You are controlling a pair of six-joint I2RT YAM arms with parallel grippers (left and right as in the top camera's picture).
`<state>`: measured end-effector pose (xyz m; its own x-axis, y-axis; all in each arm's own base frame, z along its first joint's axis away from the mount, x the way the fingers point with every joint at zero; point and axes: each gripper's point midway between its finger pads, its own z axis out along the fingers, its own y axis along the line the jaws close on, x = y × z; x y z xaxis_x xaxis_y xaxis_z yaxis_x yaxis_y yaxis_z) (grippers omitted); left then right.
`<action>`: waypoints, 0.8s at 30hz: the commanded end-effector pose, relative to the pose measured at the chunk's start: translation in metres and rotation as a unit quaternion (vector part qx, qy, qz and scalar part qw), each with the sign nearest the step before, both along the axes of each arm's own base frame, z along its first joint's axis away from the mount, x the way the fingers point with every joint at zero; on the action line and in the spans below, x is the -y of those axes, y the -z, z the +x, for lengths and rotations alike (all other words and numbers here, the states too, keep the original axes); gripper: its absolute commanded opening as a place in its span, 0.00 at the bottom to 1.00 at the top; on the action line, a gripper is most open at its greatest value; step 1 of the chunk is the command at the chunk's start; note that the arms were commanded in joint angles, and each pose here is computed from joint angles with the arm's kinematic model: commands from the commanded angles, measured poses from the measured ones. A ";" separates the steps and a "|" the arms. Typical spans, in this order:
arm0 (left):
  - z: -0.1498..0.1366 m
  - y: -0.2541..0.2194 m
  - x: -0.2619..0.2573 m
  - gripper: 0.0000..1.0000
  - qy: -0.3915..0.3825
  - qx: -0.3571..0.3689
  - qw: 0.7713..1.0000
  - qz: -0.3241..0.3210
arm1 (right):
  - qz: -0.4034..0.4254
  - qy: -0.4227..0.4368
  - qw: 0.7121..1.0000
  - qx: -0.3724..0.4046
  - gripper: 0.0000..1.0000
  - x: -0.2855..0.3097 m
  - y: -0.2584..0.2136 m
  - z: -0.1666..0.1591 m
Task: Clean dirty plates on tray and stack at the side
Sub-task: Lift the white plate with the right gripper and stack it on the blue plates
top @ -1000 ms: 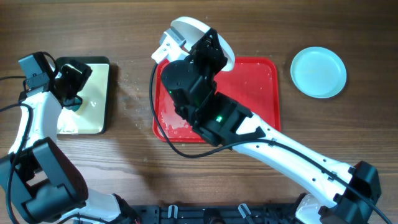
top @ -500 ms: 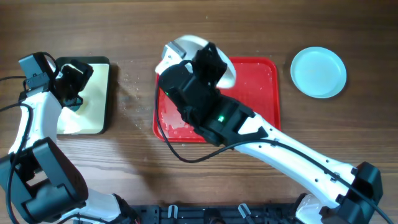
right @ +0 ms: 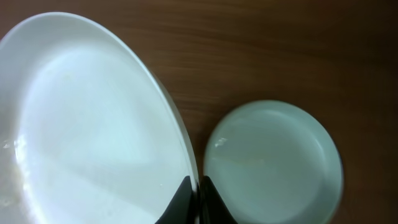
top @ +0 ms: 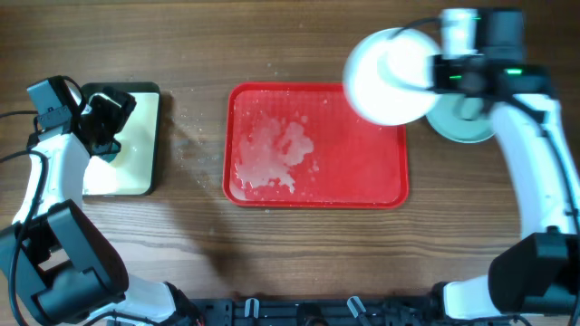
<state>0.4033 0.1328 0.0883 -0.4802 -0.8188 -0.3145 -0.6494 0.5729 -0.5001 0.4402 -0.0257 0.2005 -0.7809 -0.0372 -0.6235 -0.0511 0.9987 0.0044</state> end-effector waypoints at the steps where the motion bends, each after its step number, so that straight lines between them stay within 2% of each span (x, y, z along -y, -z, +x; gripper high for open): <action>1: 0.001 -0.002 0.002 1.00 0.004 0.004 1.000 -0.002 | 0.094 0.083 0.992 -0.004 0.04 0.066 0.008 -0.017; 5: 0.001 -0.002 0.002 1.00 0.004 0.004 1.000 -0.002 | 0.117 0.196 0.974 -0.003 0.04 0.139 0.030 -0.040; 8: 0.001 -0.002 0.002 1.00 0.004 0.004 1.000 -0.002 | 0.149 0.265 0.953 0.008 0.04 0.166 0.046 -0.045; 17: 0.001 -0.002 0.002 1.00 0.004 0.004 1.000 -0.002 | 0.168 0.285 0.944 0.005 0.04 0.169 0.110 -0.014; 18: 0.001 -0.002 0.002 1.00 0.004 0.004 1.000 -0.002 | 0.171 0.300 0.939 -0.005 0.06 0.171 0.119 -0.015; 19: 0.001 -0.002 0.002 1.00 0.004 0.004 1.000 -0.002 | 0.179 0.308 0.934 -0.010 0.21 0.170 0.125 -0.014; 20: 0.001 -0.002 0.002 1.00 0.004 0.004 1.000 -0.002 | 0.187 0.307 0.933 -0.016 0.23 0.168 0.130 -0.014; 21: 0.001 -0.002 0.002 1.00 0.004 0.004 1.000 -0.002 | 0.192 0.301 0.934 -0.019 0.13 0.165 0.131 -0.014; 23: 0.001 -0.002 0.002 1.00 0.004 0.004 1.000 -0.002 | 0.194 0.302 0.933 -0.028 0.10 0.162 0.133 -0.017; 24: 0.001 -0.002 0.002 1.00 0.004 0.004 1.000 -0.002 | 0.195 0.303 0.932 -0.035 0.25 0.161 0.134 -0.020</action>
